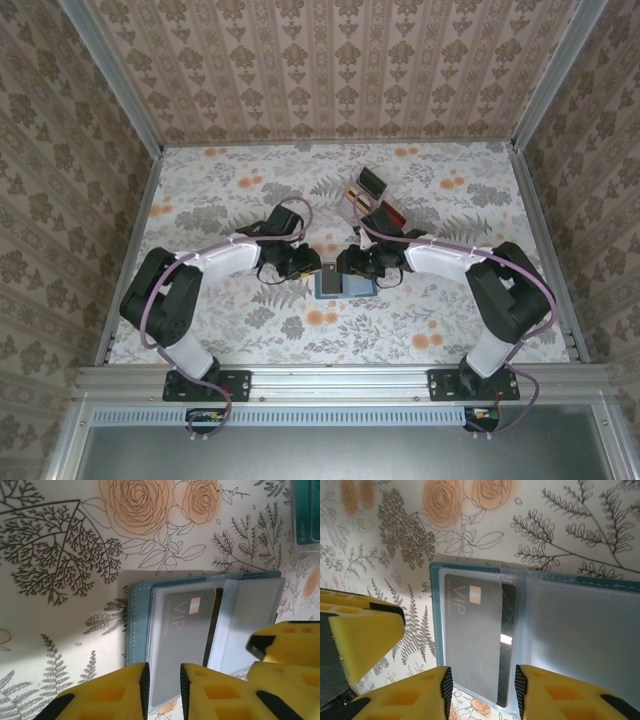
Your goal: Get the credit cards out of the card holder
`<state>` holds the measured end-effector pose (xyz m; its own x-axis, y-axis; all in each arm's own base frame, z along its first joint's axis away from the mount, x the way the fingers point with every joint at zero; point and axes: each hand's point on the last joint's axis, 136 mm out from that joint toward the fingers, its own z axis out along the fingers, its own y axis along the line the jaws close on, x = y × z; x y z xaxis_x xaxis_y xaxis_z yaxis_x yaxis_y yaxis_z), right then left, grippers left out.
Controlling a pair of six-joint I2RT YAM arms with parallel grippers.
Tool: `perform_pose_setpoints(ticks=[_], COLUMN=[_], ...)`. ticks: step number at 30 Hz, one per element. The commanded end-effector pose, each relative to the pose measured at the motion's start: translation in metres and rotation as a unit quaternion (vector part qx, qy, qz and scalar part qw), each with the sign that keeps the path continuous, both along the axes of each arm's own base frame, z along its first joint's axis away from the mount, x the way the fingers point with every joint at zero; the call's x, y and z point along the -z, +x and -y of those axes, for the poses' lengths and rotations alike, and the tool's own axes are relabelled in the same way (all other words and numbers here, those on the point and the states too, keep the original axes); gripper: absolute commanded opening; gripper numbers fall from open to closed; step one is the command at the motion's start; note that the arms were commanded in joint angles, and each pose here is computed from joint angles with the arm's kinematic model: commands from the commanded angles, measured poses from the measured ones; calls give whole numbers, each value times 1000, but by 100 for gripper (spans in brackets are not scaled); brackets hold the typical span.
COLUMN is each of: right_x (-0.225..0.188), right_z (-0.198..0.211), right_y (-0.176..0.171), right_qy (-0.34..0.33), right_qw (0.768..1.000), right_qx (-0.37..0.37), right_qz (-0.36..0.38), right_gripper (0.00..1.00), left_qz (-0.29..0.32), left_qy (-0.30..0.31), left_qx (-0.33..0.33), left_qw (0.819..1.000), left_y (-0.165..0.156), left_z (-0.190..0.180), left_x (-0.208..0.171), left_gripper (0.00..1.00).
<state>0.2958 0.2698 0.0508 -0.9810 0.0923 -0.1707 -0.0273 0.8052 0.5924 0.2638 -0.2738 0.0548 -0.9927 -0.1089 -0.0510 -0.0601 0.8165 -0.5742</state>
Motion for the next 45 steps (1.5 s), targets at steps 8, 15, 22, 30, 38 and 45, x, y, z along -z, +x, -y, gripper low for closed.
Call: perform_pose_setpoints(ticks=[8,15,22,30,38,45], right_x=[14,18,22,27,27,17], right_z=[-4,-4,-4,-4,-7,-16], right_y=[1,1,1,1,-1,1], right_qy=[4,-2,-5,-9,0,27], right_qw=[999,999,999,999,999,999], right_qx=[6,6,6,3,-7,-33], right_qz=[-32,-37,-43,-48,-47,-29], right_gripper=[25,21,21,21,17,15], left_qz=[-18,-27,-35,-47,-51,-54], left_qy=[-8,3,15,27,35,38], left_qx=[22,25,26,26,28,32], left_qw=[1000,999,999,998,998,997], left_y=[-1,-2,-6,-10,-15,-18], left_z=[17,17,13,10,6,7], left_x=[9,19,27,37,42,45], left_gripper=[18,17,17,15,15,13])
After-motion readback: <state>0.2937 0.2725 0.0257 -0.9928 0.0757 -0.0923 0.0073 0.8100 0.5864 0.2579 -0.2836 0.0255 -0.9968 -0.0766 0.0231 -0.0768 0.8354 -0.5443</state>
